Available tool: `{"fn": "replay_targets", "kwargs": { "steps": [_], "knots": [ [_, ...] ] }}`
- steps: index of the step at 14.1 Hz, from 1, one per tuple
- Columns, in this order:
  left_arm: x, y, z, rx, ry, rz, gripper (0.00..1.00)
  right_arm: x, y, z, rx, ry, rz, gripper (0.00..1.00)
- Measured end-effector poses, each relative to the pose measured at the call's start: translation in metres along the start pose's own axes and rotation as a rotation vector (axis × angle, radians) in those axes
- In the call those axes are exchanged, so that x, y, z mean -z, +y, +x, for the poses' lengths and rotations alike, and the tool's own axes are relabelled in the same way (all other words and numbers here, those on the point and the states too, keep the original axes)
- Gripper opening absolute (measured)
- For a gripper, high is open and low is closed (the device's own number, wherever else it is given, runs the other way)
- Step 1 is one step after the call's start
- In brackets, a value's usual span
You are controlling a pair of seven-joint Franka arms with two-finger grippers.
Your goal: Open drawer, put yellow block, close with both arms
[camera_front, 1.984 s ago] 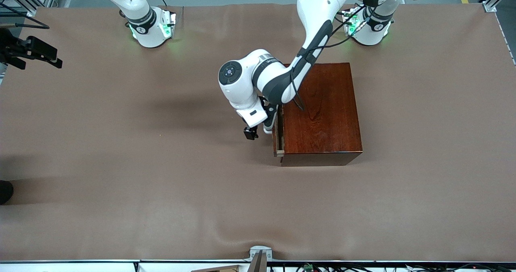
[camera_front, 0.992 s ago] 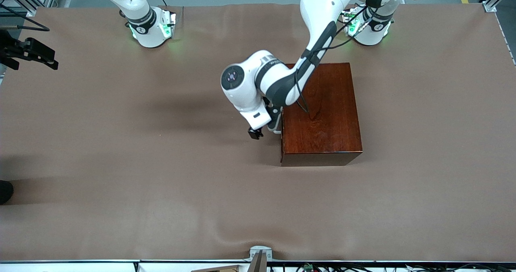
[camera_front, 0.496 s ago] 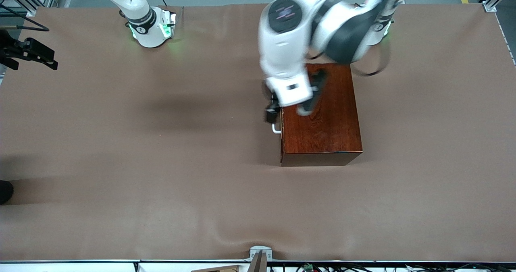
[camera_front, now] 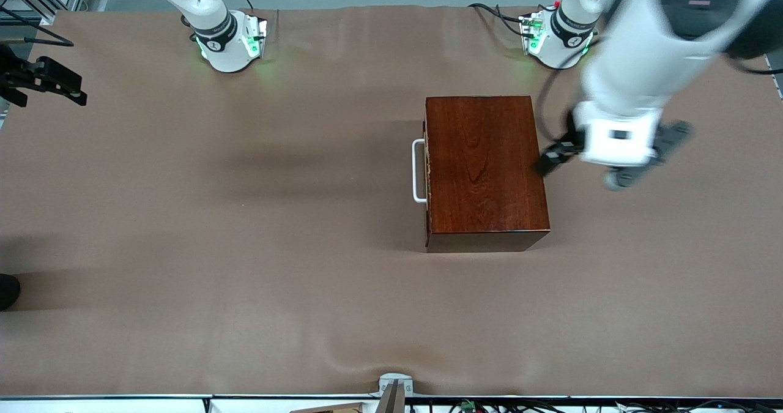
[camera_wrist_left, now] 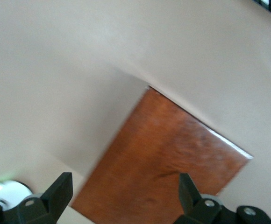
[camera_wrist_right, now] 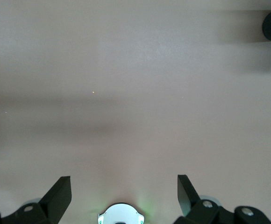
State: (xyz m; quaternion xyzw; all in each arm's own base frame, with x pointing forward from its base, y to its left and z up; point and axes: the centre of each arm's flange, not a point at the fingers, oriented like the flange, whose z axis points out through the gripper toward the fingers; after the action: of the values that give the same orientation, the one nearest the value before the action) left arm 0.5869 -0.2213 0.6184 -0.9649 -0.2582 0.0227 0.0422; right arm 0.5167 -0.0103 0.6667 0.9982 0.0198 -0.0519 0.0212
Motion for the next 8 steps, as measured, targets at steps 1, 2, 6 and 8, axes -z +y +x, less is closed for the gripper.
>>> {"fn": "replay_targets", "kwargs": {
  "steps": [1, 2, 6, 8],
  "knots": [
    [0.003, -0.024, 0.017, -0.075, -0.01, 0.004, 1.0, 0.0, 0.0, 0.0, 0.0, 0.0, 0.0, 1.0],
    [0.005, -0.046, 0.032, -0.134, -0.018, 0.005, 1.0, 0.0, 0.0, 0.0, 0.001, 0.0, 0.0, 1.0],
    [0.007, -0.116, 0.067, -0.31, -0.038, -0.002, 1.0, 0.0, 0.0, 0.0, 0.002, 0.0, 0.0, 1.0],
    [0.009, -0.14, 0.071, -0.391, -0.046, -0.005, 1.0, 0.0, 0.001, 0.0, 0.001, 0.0, 0.0, 1.0]
  ]
}}
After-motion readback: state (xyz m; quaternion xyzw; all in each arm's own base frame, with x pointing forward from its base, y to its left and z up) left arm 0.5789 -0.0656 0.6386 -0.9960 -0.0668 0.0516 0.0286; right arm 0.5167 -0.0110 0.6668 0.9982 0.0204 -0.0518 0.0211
